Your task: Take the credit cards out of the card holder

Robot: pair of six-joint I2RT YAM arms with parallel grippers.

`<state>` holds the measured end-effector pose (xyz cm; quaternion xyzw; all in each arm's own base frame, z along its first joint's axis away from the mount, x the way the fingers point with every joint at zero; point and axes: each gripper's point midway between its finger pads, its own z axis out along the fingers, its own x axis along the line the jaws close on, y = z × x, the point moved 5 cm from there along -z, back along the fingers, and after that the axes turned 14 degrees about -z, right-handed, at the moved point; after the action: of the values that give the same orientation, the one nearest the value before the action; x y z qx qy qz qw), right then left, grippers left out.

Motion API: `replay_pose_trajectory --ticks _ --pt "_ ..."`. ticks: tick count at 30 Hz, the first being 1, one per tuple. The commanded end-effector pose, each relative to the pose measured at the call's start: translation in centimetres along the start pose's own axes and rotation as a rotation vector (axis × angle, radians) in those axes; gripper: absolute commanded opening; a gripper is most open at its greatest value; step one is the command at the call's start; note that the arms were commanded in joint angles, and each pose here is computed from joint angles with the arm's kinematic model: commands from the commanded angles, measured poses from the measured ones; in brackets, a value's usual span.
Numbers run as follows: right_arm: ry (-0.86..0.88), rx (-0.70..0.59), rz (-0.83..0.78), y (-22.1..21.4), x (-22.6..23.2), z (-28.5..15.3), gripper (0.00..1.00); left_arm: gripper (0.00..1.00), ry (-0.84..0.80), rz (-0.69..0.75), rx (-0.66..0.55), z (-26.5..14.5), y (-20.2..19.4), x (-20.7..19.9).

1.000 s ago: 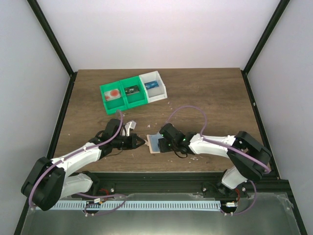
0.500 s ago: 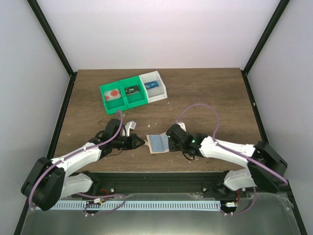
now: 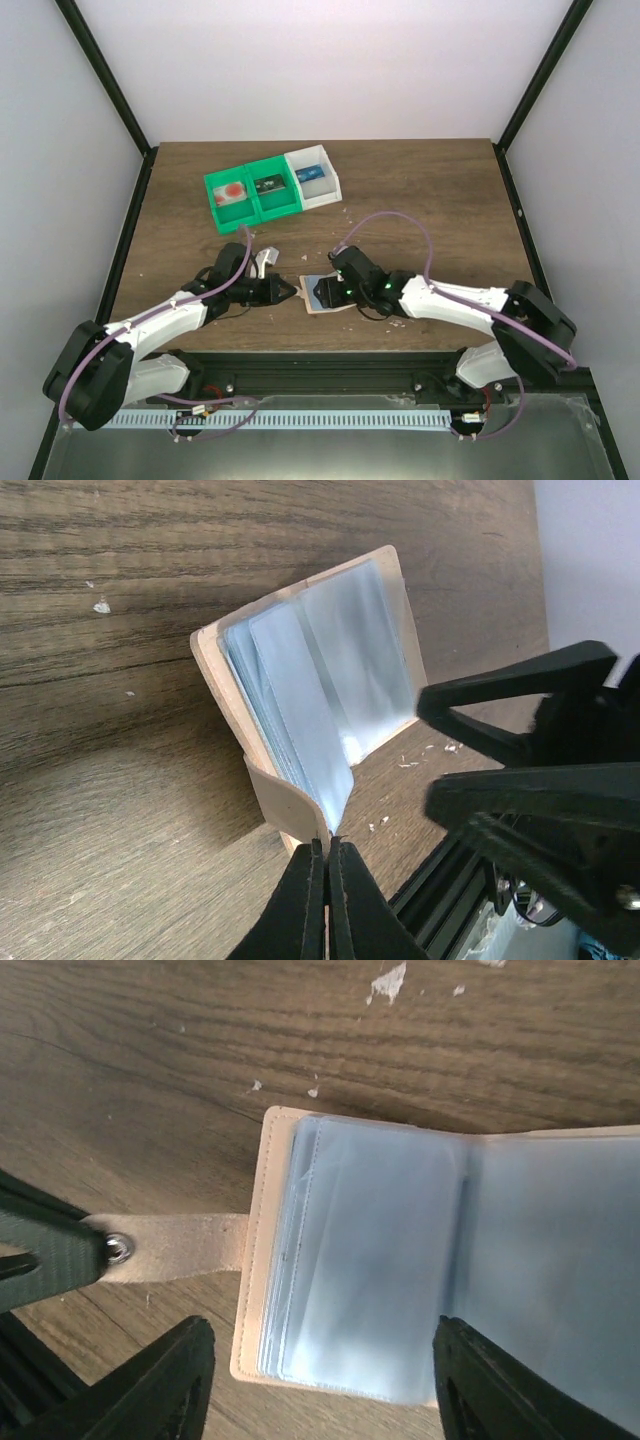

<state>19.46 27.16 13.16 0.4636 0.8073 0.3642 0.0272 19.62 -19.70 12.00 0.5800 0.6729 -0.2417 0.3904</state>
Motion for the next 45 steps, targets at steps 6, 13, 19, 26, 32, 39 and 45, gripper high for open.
replay_pose_trajectory --ticks 6,13,19,26,32,39,45 --pt "0.037 0.061 -0.048 -0.6 0.7 3.1 0.68 0.00 -0.025 0.017 0.001 0.0 0.2 -0.5" --pt "0.027 0.102 -0.046 -1.6 0.3 4.7 0.68 0.00 -0.024 0.017 0.001 0.1 0.2 -0.4" --pt "-0.022 0.128 -0.040 -2.6 -0.6 5.2 0.67 0.00 -0.018 0.015 0.008 0.2 0.1 -0.3" --pt "-0.164 0.169 -0.026 -3.7 -2.6 4.9 0.62 0.00 -0.018 0.018 0.005 0.0 -0.1 -0.1" --pt "-0.249 0.156 -0.024 -3.5 -3.6 3.6 0.60 0.00 -0.016 0.017 0.004 0.0 -0.2 0.0" --pt "-0.370 0.135 -0.019 -3.4 -5.0 1.5 0.60 0.00 -0.011 0.022 0.003 -0.2 -0.3 0.0" --pt "-0.530 0.135 0.002 -3.3 -6.8 -1.6 0.59 0.00 -0.012 0.021 0.002 -0.4 -0.4 -0.1"
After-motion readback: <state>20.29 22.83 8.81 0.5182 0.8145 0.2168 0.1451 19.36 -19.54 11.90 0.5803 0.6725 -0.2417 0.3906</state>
